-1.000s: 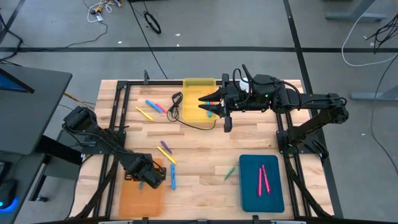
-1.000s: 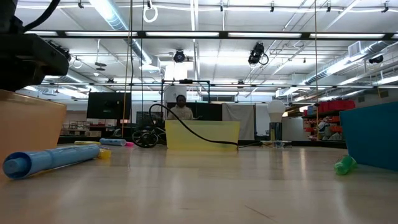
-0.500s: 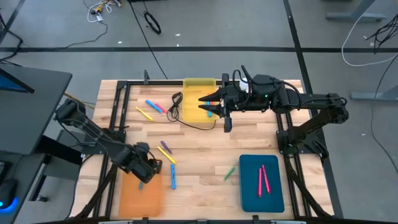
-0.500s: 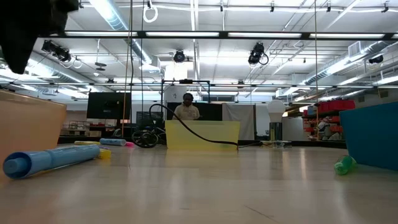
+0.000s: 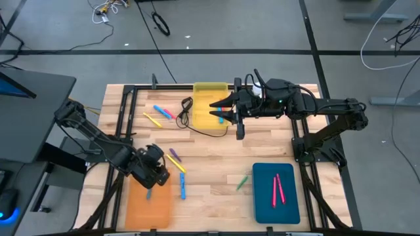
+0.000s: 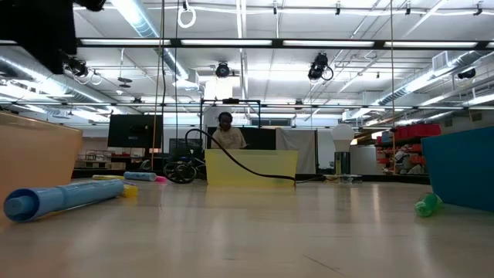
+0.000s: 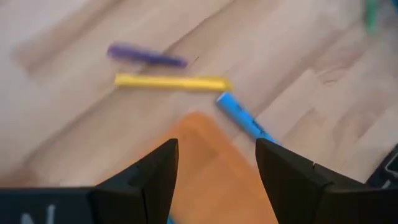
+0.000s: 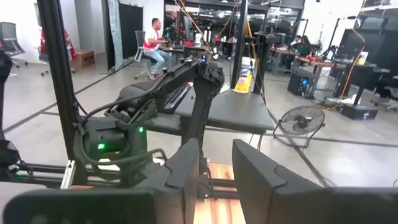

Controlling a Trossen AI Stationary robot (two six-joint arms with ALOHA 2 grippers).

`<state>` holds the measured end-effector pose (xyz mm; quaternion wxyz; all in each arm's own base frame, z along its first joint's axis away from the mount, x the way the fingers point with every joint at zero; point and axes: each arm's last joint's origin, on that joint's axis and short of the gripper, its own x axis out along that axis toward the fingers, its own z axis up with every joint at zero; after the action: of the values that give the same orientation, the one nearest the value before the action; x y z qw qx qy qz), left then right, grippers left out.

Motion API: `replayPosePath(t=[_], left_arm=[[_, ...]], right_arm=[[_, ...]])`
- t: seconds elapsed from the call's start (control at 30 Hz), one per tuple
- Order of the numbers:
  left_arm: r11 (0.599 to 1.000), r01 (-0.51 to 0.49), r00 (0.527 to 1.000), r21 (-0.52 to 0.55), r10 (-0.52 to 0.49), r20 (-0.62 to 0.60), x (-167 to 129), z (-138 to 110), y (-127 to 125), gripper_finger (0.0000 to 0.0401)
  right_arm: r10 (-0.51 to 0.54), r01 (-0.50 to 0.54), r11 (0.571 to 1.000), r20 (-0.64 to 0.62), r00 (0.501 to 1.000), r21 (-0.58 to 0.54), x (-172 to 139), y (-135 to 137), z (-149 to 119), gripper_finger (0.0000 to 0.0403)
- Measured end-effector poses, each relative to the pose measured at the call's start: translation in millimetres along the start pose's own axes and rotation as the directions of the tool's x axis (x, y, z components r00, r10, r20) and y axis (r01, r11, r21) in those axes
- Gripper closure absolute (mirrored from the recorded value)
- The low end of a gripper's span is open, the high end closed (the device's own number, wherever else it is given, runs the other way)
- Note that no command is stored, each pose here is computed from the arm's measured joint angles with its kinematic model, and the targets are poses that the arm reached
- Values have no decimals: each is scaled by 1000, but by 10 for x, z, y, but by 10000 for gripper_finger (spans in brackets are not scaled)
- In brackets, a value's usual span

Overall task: Pick & Place Markers
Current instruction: Put the green pen into the orange bin

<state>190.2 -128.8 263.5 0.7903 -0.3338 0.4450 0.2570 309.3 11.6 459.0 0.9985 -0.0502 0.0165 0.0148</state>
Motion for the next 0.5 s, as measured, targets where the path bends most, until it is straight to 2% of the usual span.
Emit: replayPosePath(t=[0.17,0.3,0.5], left_arm=[[987,32,988,155,-54,145,-27,60,-51,179],[974,56,956,217,-115,269,-84,174,-90,179],[947,97,913,305,-207,351,-193,357,-119,178]], right_arm=[[2,0,996,-27,1000,90,0,1,-26,302],[5,6,992,-85,996,127,-3,8,-82,299],[24,10,990,-238,971,140,-29,60,-226,253]])
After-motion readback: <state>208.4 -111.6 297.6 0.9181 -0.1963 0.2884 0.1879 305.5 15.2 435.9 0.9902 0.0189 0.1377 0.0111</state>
